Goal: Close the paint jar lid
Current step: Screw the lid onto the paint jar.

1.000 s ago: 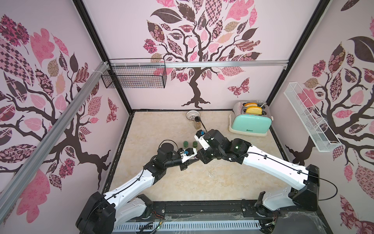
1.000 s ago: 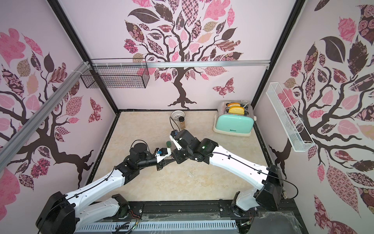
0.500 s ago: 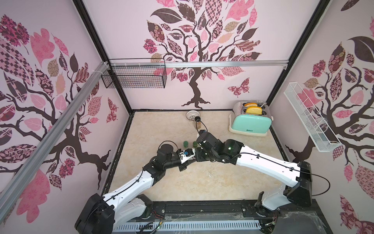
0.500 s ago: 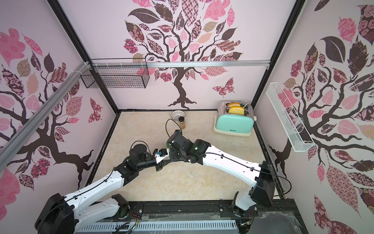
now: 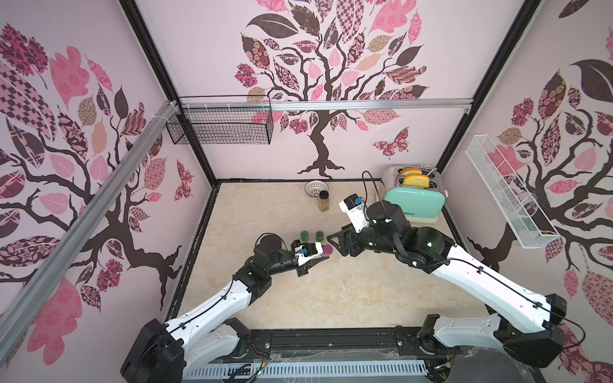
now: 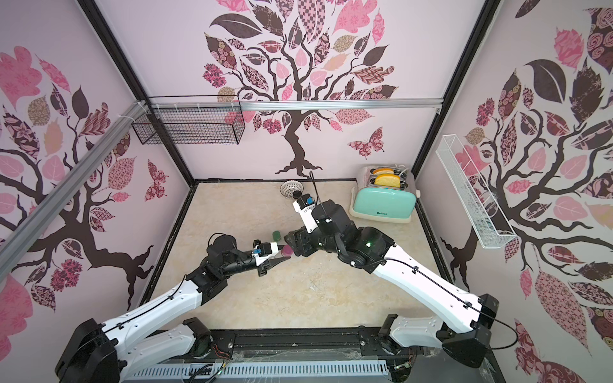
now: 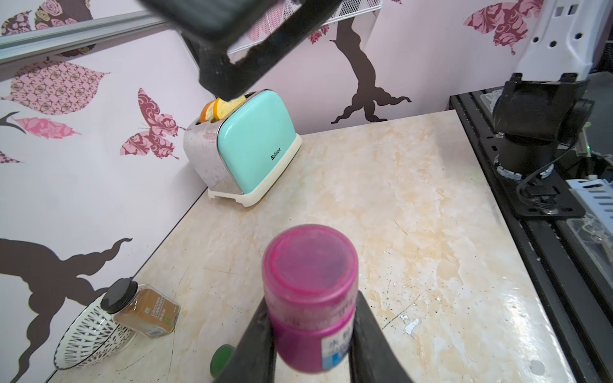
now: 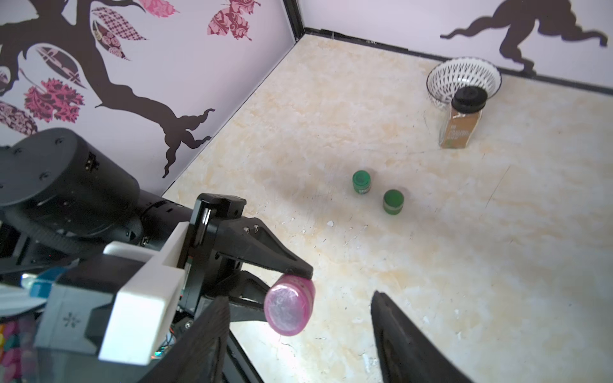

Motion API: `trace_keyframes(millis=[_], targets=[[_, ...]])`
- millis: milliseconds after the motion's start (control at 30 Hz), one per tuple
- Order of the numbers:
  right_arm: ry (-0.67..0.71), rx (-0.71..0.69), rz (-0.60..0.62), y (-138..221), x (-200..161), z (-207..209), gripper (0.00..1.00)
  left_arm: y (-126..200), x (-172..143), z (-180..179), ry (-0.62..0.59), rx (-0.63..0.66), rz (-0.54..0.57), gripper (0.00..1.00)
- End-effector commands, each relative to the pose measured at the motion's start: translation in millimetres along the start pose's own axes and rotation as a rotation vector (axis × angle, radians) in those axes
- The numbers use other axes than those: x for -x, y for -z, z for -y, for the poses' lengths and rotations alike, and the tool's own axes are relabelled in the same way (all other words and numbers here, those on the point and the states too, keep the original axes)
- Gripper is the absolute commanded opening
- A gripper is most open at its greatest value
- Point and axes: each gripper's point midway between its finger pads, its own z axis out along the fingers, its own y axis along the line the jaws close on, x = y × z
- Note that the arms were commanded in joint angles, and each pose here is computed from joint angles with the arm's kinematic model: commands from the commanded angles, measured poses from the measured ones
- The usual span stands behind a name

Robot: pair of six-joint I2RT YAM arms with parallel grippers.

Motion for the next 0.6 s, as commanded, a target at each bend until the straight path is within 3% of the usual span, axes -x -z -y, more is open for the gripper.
trace_keyframes(millis=[0, 233, 567], targets=[[0.293, 0.121, -0.042, -1.6, -17.6, -17.5, 0.73, -1.8, 16.0, 4.2, -0.021, -0.053, 0.044, 0.22], [0.618, 0.222, -0.142, -4.5, -52.1, -23.0, 0.70, -3.8, 13.8, 11.4, -0.008, -0.102, 0.042, 0.22], [0.699, 0.244, -0.171, -21.0, -57.9, -22.4, 0.63, -4.2, 13.2, 11.5, -0.007, -0.104, 0.038, 0.22]])
